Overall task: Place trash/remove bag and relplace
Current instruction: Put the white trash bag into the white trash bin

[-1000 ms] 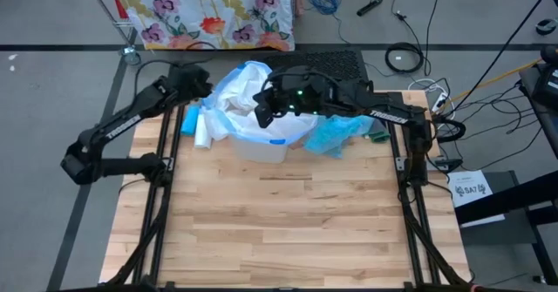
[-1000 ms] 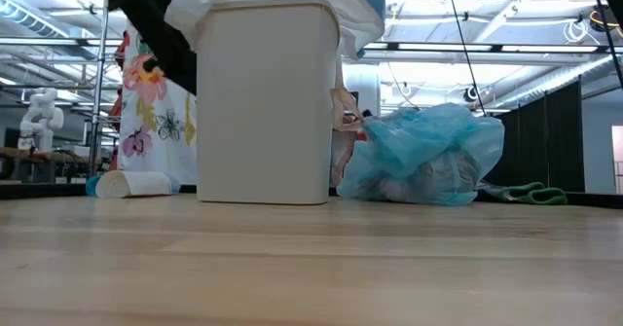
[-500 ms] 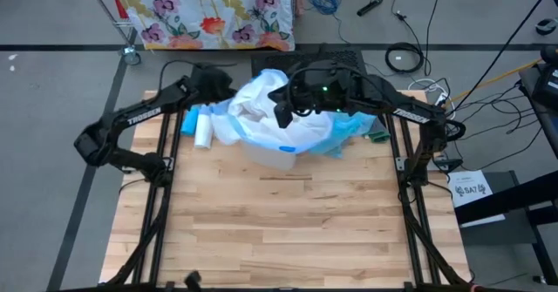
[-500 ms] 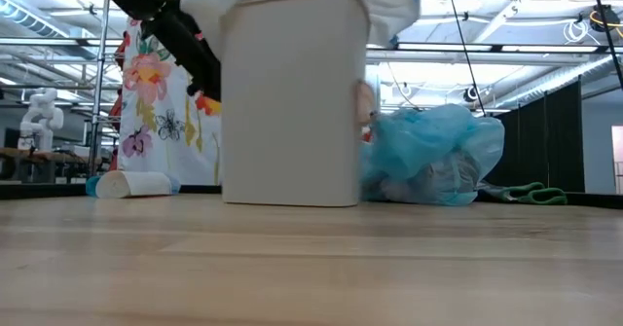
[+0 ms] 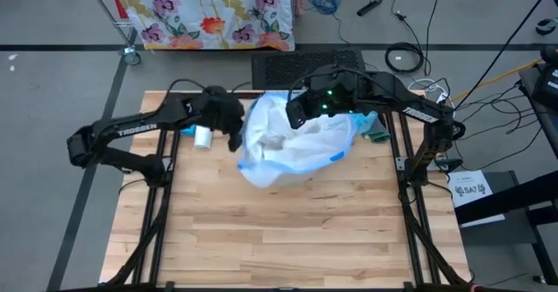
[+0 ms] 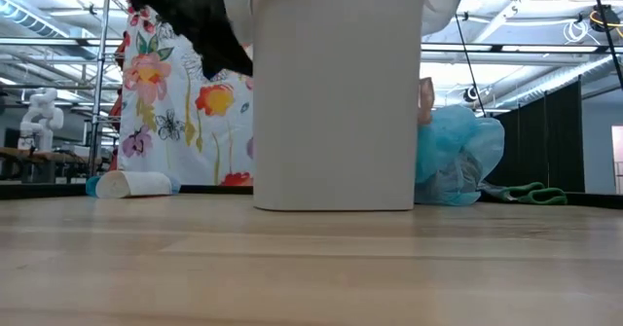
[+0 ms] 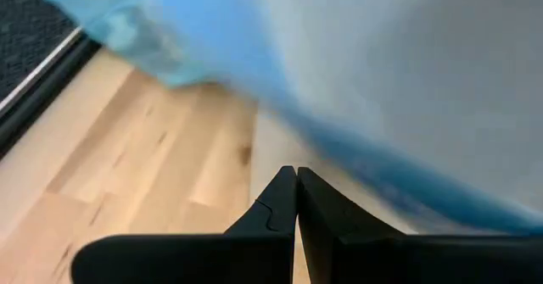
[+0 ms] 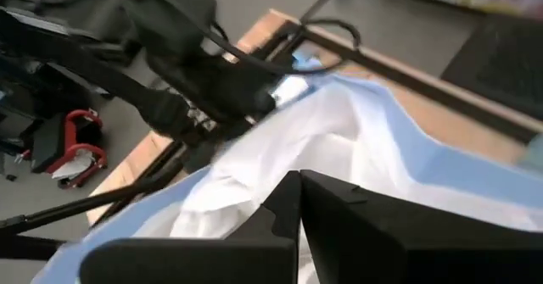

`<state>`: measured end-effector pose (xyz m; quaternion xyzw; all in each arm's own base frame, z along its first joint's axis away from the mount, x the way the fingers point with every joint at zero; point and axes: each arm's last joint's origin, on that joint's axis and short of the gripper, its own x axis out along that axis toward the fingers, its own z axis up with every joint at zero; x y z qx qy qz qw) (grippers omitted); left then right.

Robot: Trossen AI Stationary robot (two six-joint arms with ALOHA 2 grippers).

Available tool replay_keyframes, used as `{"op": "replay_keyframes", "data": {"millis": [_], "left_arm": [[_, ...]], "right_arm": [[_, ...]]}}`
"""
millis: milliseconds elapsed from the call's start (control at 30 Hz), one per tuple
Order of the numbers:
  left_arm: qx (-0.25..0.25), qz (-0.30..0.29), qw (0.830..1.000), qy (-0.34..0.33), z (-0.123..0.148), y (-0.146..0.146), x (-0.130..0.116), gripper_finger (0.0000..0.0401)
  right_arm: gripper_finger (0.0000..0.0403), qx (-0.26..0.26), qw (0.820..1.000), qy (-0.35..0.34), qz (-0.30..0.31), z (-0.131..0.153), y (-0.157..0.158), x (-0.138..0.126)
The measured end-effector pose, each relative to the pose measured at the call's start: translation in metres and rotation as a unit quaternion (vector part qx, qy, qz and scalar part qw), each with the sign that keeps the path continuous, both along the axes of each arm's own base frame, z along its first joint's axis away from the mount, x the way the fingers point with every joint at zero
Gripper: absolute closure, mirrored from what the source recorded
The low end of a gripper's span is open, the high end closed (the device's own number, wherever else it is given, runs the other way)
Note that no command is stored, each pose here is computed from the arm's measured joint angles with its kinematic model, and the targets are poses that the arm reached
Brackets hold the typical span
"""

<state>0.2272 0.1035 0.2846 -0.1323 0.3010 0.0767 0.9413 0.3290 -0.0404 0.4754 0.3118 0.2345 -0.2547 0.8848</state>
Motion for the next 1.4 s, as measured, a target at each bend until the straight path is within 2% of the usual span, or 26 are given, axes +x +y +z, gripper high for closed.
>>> {"op": "replay_keyframes", "data": {"millis": [133, 267, 467, 600, 733, 900, 967, 1100, 1233, 1400], "left_arm": [[0.015, -0.022, 1.000, -0.010, 0.013, -0.013, -0.014, 0.0393], [0.059, 0.049, 0.997, 0.025, 0.020, -0.016, -0.034, 0.0393], [0.102, 0.097, 0.989, 0.039, 0.032, -0.021, -0.061, 0.0393], [0.125, 0.120, 0.985, 0.014, 0.045, -0.025, -0.073, 0.0393], [0.143, 0.126, 0.981, -0.037, 0.068, -0.029, -0.080, 0.0393], [0.145, 0.079, 0.977, -0.133, 0.098, -0.034, -0.082, 0.0393], [0.139, 0.057, 0.975, -0.164, 0.106, -0.035, -0.081, 0.0393], [0.090, 0.040, 0.973, -0.210, 0.114, -0.036, -0.076, 0.0393], [0.039, 0.024, 0.972, -0.232, 0.117, -0.039, -0.075, 0.0393], [-0.028, -0.010, 0.968, -0.251, 0.120, -0.052, -0.069, 0.0393]], "right_arm": [[0.0403, 0.029, 0.999, 0.004, 0.018, -0.004, 0.001, 0.003], [0.0403, 0.036, 0.997, 0.019, 0.058, -0.011, 0.003, 0.011], [0.0403, 0.036, 0.992, 0.071, 0.095, -0.039, 0.001, 0.038], [0.0403, 0.046, 0.987, 0.110, 0.108, -0.064, 0.000, 0.058], [0.0403, 0.087, 0.977, 0.164, 0.105, -0.090, 0.000, 0.071], [0.0403, 0.114, 0.962, 0.230, 0.092, -0.118, -0.002, 0.080], [0.0403, 0.118, 0.959, 0.243, 0.089, -0.127, -0.005, 0.085], [0.0403, 0.127, 0.952, 0.267, 0.075, -0.143, -0.015, 0.092], [0.0403, 0.145, 0.939, 0.308, 0.051, -0.158, -0.026, 0.092], [0.0403, 0.151, 0.922, 0.354, 0.050, -0.168, -0.032, 0.088]]}}
